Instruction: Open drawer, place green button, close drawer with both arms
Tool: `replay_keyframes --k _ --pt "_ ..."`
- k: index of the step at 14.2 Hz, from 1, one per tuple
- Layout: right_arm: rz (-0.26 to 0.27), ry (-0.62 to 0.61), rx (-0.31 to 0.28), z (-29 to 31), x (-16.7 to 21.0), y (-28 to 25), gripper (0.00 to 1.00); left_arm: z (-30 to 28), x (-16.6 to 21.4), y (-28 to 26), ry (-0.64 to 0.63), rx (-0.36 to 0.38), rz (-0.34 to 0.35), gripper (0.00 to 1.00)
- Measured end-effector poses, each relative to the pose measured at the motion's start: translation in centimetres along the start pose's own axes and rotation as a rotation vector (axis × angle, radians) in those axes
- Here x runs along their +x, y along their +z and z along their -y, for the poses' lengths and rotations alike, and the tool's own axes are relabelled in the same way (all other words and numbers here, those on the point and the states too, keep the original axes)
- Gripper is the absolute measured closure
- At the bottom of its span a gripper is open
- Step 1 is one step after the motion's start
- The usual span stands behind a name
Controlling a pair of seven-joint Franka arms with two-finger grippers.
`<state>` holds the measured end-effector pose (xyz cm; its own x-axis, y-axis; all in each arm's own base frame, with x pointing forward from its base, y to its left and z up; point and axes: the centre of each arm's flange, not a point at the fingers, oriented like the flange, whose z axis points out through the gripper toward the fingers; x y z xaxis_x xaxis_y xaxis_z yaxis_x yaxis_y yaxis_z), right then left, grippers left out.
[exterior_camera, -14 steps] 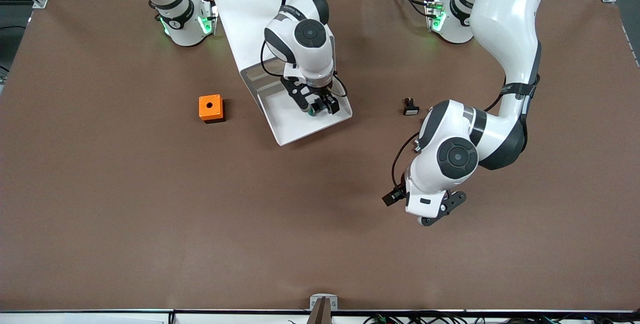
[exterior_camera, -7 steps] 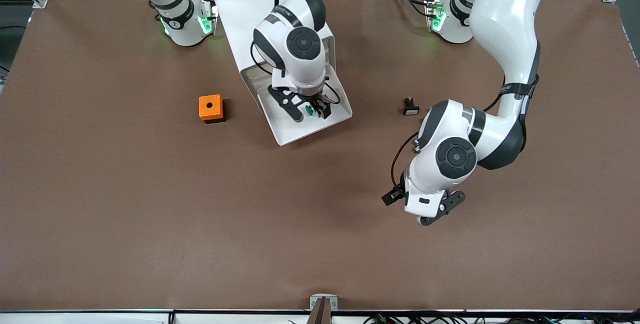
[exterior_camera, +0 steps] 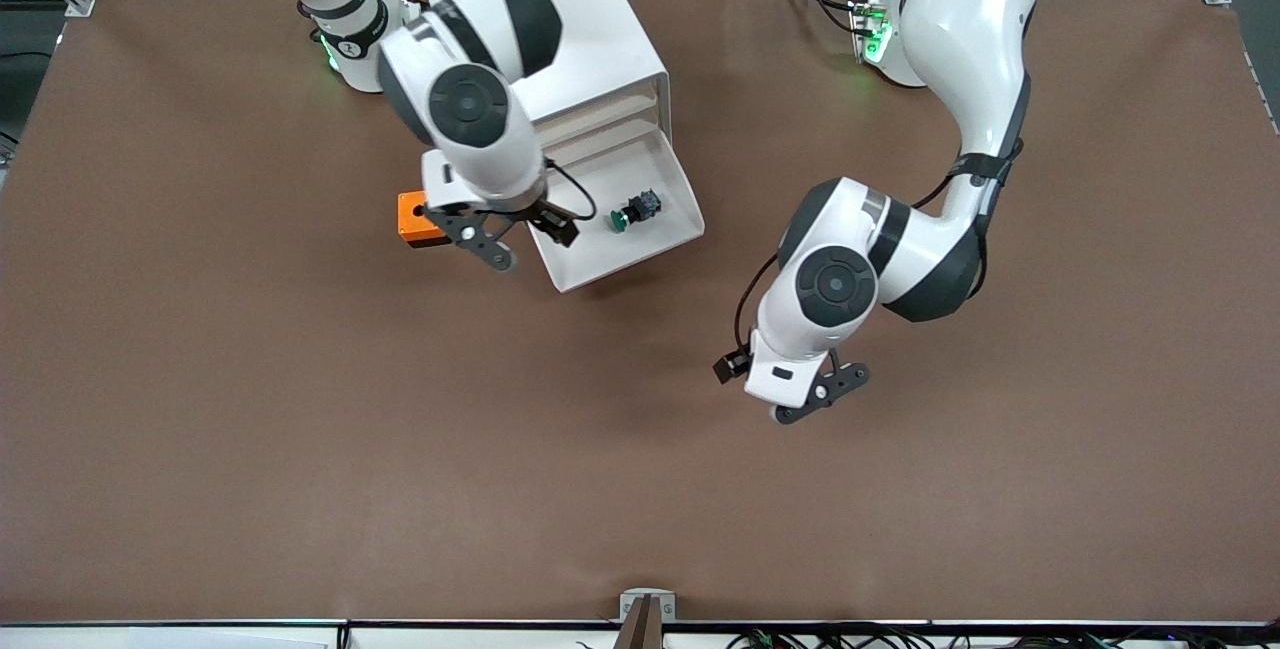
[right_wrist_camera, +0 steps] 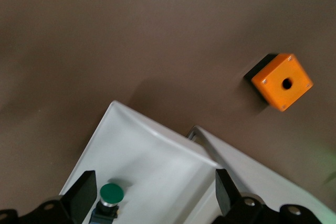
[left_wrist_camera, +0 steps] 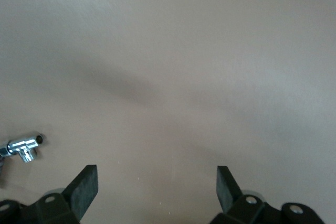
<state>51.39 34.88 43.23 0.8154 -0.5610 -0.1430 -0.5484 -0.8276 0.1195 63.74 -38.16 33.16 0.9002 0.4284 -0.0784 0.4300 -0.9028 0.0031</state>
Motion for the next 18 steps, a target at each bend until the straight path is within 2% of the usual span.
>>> replay_keyframes --k 6,11,14,18 --pt "0.024 -0.171 0.018 -8.7 9.4 -5.2 0.0 -3.3 -5.7 2.6 0.088 0.033 0.019 0.0" --pt "0.042 -0.321 0.039 -16.9 15.4 -8.5 0.0 -6.2 -11.9 6.2 0.181 0.074 0.039 0.0" --pt "0.02 -0.416 0.06 -21.5 18.4 -10.0 0.0 -7.2 -14.5 8.0 0.219 0.095 0.048 0.0" --pt "-0.017 -0.515 0.067 -25.5 20.4 -11.5 0.0 -7.9 -16.5 9.5 0.247 0.11 0.054 0.0"
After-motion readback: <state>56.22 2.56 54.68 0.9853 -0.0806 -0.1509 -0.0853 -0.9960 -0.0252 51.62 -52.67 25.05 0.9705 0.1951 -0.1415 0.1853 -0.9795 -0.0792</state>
